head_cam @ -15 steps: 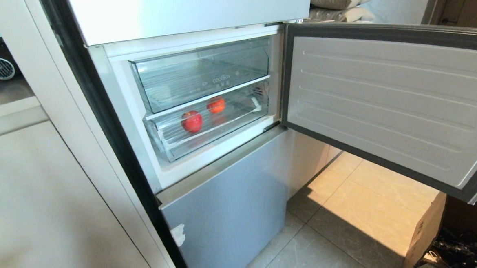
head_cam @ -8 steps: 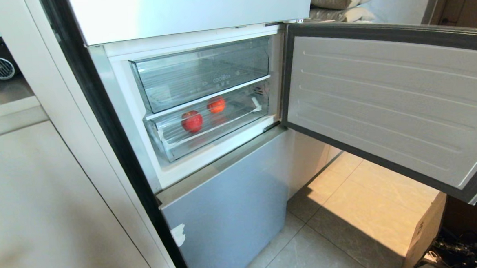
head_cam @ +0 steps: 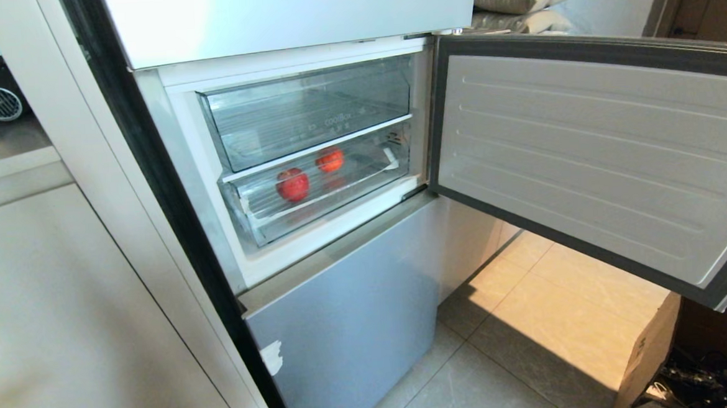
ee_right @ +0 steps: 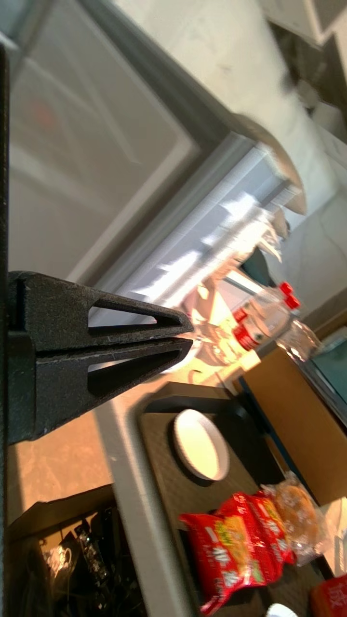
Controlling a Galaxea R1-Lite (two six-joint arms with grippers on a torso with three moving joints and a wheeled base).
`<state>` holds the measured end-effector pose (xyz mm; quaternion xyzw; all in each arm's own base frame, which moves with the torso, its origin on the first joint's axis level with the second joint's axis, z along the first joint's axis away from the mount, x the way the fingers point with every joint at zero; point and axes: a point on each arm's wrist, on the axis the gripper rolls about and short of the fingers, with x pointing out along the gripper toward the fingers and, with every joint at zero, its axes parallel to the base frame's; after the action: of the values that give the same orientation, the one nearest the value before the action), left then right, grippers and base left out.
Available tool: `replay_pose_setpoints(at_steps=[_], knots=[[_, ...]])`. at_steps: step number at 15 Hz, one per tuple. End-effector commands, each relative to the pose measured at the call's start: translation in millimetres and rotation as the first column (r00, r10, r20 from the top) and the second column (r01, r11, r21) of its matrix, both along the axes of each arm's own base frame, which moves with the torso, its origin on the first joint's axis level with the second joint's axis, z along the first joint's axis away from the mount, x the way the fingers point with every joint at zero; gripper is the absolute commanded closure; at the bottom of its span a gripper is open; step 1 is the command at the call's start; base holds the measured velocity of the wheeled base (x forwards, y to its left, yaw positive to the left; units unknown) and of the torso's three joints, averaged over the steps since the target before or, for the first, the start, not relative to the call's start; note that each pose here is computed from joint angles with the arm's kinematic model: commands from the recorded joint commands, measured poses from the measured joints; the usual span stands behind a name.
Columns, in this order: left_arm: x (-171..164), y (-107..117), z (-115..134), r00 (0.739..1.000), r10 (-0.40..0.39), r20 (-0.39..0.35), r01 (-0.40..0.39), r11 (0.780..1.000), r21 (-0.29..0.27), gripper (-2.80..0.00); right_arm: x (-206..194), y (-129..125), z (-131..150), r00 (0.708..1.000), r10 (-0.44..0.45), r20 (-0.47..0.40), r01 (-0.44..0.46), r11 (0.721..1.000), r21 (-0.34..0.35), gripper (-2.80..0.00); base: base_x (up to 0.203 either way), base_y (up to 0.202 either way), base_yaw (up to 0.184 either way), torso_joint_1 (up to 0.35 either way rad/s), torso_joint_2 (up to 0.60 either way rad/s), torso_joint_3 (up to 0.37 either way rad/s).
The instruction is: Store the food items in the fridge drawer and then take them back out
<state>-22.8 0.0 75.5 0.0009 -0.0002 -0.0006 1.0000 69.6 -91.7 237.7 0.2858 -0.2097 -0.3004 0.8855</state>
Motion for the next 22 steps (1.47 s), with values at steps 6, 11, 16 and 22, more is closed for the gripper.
replay_pose_setpoints(at_steps=[6,11,16,22], knots=[[0,0,0,1.000,0.000,0.000,0.000,1.000,0.000,0.00,56,-100,8,0.995,0.078,0.067,-0.090,0.976,0.197,0.00,0.000,0.000,0.000,0.000,0.00,0.000],[0,0,0,1.000,0.000,0.000,0.000,1.000,0.000,0.00,93,-150,15,0.938,0.278,0.208,-0.335,0.885,0.324,0.00,0.000,0.000,0.000,0.000,0.00,0.000],[0,0,0,1.000,0.000,0.001,0.000,1.000,0.000,0.00,118,-165,17,0.817,0.494,0.298,-0.577,0.717,0.393,0.00,0.000,0.000,0.000,0.000,0.00,0.000],[0,0,0,1.000,0.000,0.000,0.000,1.000,0.000,0.00,159,-166,7,0.660,0.661,0.357,-0.734,0.468,0.491,0.00,0.000,0.000,0.000,0.000,0.00,0.000]])
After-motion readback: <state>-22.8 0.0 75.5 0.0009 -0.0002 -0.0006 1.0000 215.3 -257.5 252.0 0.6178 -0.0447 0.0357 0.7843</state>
